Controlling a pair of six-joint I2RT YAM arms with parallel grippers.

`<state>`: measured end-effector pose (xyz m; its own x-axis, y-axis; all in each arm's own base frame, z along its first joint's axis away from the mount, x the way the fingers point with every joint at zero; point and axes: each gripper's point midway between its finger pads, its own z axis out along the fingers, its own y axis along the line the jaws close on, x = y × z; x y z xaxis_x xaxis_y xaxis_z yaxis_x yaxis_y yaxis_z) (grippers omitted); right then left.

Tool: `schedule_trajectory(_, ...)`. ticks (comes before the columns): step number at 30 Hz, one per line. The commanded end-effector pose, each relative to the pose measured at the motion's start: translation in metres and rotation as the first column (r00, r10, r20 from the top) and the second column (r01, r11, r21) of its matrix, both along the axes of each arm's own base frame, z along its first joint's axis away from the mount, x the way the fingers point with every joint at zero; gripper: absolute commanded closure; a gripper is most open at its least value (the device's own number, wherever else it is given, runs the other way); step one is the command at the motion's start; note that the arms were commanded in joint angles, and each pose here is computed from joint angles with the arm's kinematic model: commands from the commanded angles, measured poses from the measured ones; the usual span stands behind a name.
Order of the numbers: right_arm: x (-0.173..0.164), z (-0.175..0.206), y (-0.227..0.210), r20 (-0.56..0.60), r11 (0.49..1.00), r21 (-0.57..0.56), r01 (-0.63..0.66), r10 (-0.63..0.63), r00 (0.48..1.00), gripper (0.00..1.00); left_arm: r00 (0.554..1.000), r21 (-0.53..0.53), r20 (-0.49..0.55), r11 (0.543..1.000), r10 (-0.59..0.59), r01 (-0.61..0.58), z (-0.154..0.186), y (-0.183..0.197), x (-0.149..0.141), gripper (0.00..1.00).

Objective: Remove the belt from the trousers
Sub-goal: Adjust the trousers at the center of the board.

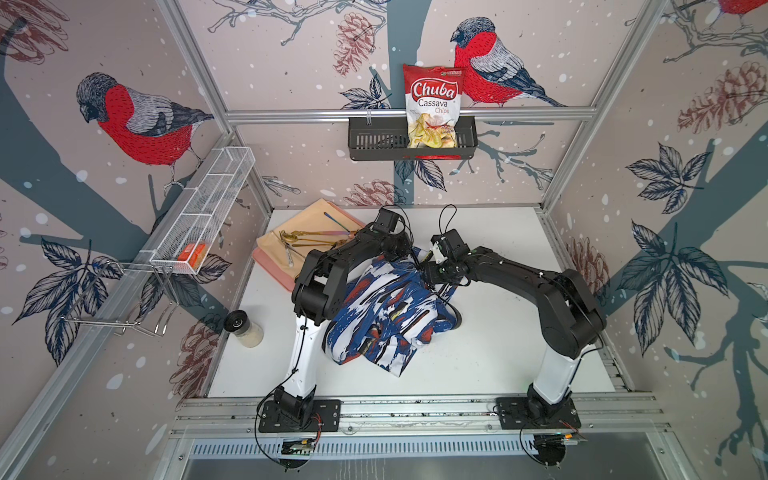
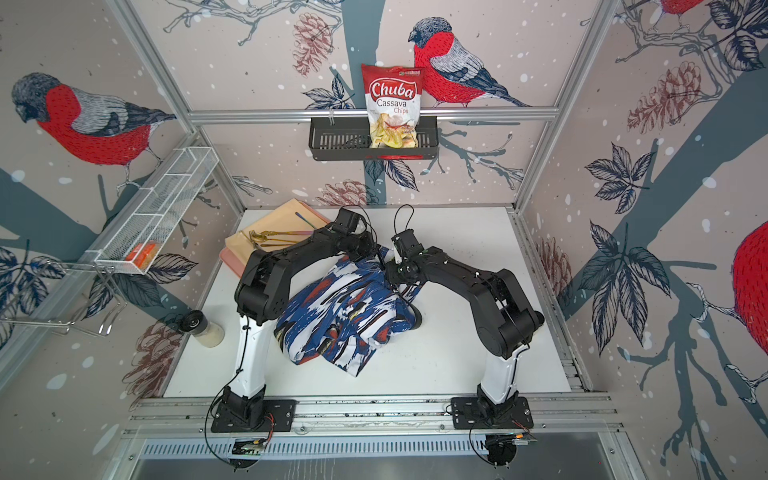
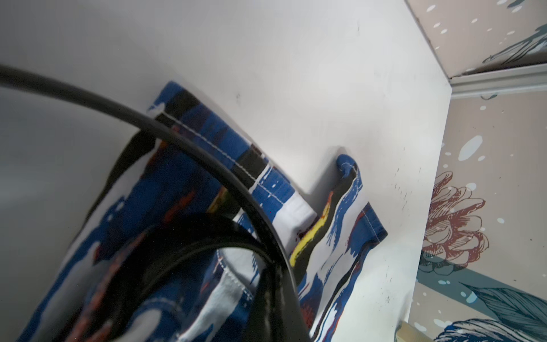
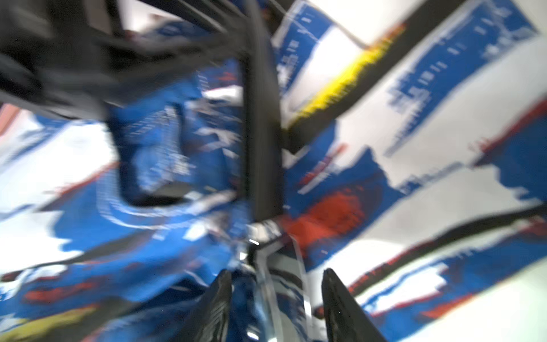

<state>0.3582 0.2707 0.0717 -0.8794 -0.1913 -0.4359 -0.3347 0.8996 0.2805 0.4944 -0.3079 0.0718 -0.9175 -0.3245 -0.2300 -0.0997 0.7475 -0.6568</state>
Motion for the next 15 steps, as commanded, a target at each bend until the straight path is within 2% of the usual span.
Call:
schedule_trajectory(1,-0.003,-0.004,-0.003,-0.022,1.000,0.008,-0.003,0.003,1.000,0.49,0.999,0.020,0.040,1.000,0.017,-0.018,0.005,0.004,0.011,1.00)
schedule_trajectory(4,-0.003,0.001,-0.003,-0.008,1.000,0.025,-0.010,0.010,1.000,0.46,0.998,0.017,0.058,0.999,0.027,-0.028,0.009,0.005,0.012,1.00)
schedule_trajectory(8,-0.002,0.000,0.001,-0.023,0.995,0.102,-0.015,0.017,1.000,0.46,0.998,0.008,0.063,1.000,0.025,-0.025,0.014,0.004,0.013,1.00)
schedule_trajectory(15,-0.015,-0.023,0.027,-0.065,0.993,0.082,-0.082,0.088,0.994,0.47,0.997,0.016,0.073,1.000,0.022,-0.023,0.020,0.005,0.013,1.00)
